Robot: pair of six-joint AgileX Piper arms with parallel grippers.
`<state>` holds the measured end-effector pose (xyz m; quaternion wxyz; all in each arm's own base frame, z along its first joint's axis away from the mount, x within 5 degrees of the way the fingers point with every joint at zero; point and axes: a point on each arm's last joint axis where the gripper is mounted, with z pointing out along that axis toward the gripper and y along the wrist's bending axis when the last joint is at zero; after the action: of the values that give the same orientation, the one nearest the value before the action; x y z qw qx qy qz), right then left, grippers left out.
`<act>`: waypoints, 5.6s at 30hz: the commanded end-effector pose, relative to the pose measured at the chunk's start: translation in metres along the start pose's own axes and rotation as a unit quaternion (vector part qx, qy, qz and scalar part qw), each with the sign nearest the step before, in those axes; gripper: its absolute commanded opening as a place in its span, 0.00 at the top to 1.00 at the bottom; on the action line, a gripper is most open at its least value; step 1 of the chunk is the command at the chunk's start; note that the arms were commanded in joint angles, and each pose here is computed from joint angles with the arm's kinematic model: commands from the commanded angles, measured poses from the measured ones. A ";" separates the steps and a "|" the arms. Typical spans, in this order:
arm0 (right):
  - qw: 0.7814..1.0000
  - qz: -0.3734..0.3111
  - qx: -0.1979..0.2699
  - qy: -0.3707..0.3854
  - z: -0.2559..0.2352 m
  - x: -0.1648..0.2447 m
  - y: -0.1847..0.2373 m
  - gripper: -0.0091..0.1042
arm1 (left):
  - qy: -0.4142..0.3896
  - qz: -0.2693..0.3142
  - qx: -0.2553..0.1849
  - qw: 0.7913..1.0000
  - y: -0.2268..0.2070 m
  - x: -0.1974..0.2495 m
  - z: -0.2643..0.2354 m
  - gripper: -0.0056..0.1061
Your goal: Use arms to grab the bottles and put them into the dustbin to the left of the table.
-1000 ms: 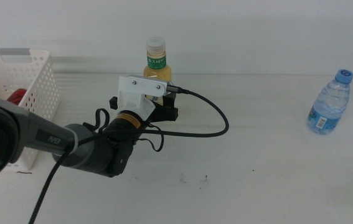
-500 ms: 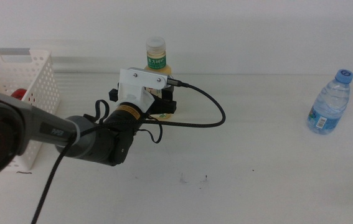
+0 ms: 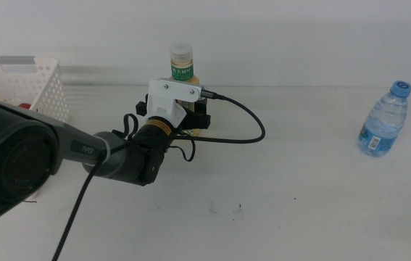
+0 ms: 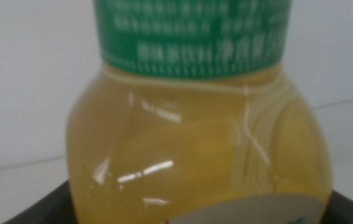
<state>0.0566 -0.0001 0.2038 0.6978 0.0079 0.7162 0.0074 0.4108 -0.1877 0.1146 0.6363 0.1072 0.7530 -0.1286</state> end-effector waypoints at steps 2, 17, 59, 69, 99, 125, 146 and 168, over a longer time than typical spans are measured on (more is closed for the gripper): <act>1.000 -0.007 0.002 -0.004 0.000 0.000 0.000 0.10 | -0.005 -0.003 -0.003 1.000 0.001 0.003 0.005 0.11; 1.000 -0.007 0.002 -0.004 0.000 0.000 0.000 0.10 | -0.017 -0.004 -0.007 1.000 0.002 -0.001 0.006 0.43; 1.000 -0.007 0.002 -0.004 0.000 0.000 0.000 0.10 | 0.186 -0.001 0.023 0.982 0.020 -0.188 -0.189 0.93; 1.000 -0.007 0.002 -0.004 0.000 0.000 0.000 0.10 | 0.272 0.021 -0.022 0.962 0.071 -0.234 -0.203 0.93; 1.000 -0.007 0.002 -0.004 0.000 0.000 0.000 0.10 | 0.403 -0.047 -0.087 0.910 0.243 -0.226 -0.150 0.93; 1.000 -0.007 0.002 -0.004 0.000 0.000 0.000 0.10 | 0.482 -0.069 -0.079 0.870 0.268 -0.174 -0.130 0.65; 1.000 -0.007 0.002 -0.004 0.000 0.000 0.000 0.10 | 0.409 -0.056 -0.094 0.906 0.235 -0.245 -0.174 0.11; 1.000 -0.007 0.002 -0.004 0.000 0.000 0.000 0.10 | 0.108 0.014 0.084 0.991 0.087 -0.289 -0.292 0.11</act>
<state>0.0566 -0.0001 0.2038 0.6978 0.0079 0.7162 0.0074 0.2214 0.0007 0.4433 0.5214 0.1743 0.8211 -0.1539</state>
